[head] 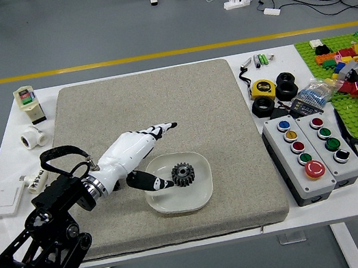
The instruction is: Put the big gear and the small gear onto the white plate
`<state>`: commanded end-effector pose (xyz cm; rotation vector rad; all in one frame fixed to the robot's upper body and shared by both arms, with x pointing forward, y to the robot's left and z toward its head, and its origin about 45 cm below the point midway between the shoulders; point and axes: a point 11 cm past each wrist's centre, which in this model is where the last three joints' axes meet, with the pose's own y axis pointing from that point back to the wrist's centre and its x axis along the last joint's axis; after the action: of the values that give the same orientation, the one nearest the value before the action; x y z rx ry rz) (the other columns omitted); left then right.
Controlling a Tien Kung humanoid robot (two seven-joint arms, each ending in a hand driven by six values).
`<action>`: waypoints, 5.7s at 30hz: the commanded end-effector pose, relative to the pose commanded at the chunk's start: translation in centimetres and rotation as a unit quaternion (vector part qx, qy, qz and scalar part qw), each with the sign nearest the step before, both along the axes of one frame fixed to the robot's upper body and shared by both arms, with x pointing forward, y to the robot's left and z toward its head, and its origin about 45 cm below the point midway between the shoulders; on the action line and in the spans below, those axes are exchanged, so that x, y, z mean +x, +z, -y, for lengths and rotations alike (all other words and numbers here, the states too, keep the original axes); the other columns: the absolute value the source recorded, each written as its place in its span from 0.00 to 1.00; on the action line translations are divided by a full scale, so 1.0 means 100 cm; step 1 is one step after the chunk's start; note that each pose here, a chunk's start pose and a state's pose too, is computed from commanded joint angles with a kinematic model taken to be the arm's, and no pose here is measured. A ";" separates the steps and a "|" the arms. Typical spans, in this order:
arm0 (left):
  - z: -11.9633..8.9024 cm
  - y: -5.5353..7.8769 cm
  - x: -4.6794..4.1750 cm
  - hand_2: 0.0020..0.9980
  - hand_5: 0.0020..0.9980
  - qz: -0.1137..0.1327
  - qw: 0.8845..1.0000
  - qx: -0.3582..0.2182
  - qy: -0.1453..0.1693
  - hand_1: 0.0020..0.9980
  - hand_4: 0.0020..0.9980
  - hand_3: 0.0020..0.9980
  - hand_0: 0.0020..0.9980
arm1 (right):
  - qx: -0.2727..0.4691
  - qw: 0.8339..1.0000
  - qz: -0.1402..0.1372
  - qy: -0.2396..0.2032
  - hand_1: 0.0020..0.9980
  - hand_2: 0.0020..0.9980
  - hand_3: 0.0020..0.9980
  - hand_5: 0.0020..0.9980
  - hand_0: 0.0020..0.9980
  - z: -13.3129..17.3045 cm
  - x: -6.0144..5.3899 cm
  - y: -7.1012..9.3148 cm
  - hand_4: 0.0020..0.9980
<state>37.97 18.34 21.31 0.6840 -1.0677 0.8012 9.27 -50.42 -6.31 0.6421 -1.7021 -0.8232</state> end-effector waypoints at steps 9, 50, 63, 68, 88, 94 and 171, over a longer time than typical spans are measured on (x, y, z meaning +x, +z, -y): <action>-0.046 0.012 -0.0009 0.78 0.07 -0.017 0.999 0.015 0.034 0.70 0.88 0.82 0.60 | -0.001 1.000 0.000 -0.002 0.61 0.70 0.56 0.66 0.60 0.001 -0.001 0.000 0.76; -0.075 -0.038 -0.0106 0.36 0.00 -0.079 0.992 0.045 0.087 0.27 0.17 0.45 0.22 | 0.001 1.000 -0.011 -0.002 0.61 0.70 0.56 0.67 0.60 -0.002 -0.011 -0.003 0.76; 0.005 0.006 -0.0208 0.40 0.00 0.019 1.000 0.015 -0.006 0.30 0.34 0.52 0.24 | 0.000 1.000 -0.007 -0.001 0.61 0.70 0.56 0.67 0.60 -0.001 -0.006 -0.002 0.76; 0.024 -0.005 -0.0237 0.40 0.00 -0.003 0.999 0.024 -0.029 0.30 0.34 0.52 0.24 | 0.000 1.000 -0.005 0.000 0.61 0.70 0.56 0.67 0.60 -0.001 -0.005 -0.001 0.76; -0.037 -0.007 -0.0153 0.80 0.00 -0.047 0.997 0.062 0.022 0.70 0.74 0.82 0.49 | 0.000 1.000 -0.004 -0.002 0.61 0.70 0.56 0.67 0.60 0.000 -0.004 -0.001 0.75; -0.043 -0.020 -0.0164 0.80 0.00 -0.067 0.995 0.069 0.024 0.71 0.67 0.82 0.49 | 0.000 1.000 -0.004 -0.001 0.61 0.70 0.56 0.67 0.60 -0.001 -0.003 -0.001 0.75; 0.015 0.020 -0.0277 0.32 0.00 0.025 0.998 0.038 -0.043 0.27 0.23 0.42 0.27 | 0.000 1.000 -0.005 -0.001 0.61 0.70 0.56 0.67 0.60 0.000 -0.004 -0.001 0.75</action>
<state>35.21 16.84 23.33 0.6814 -1.1700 0.7091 8.82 -50.42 -6.41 0.6354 -1.6931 -0.8261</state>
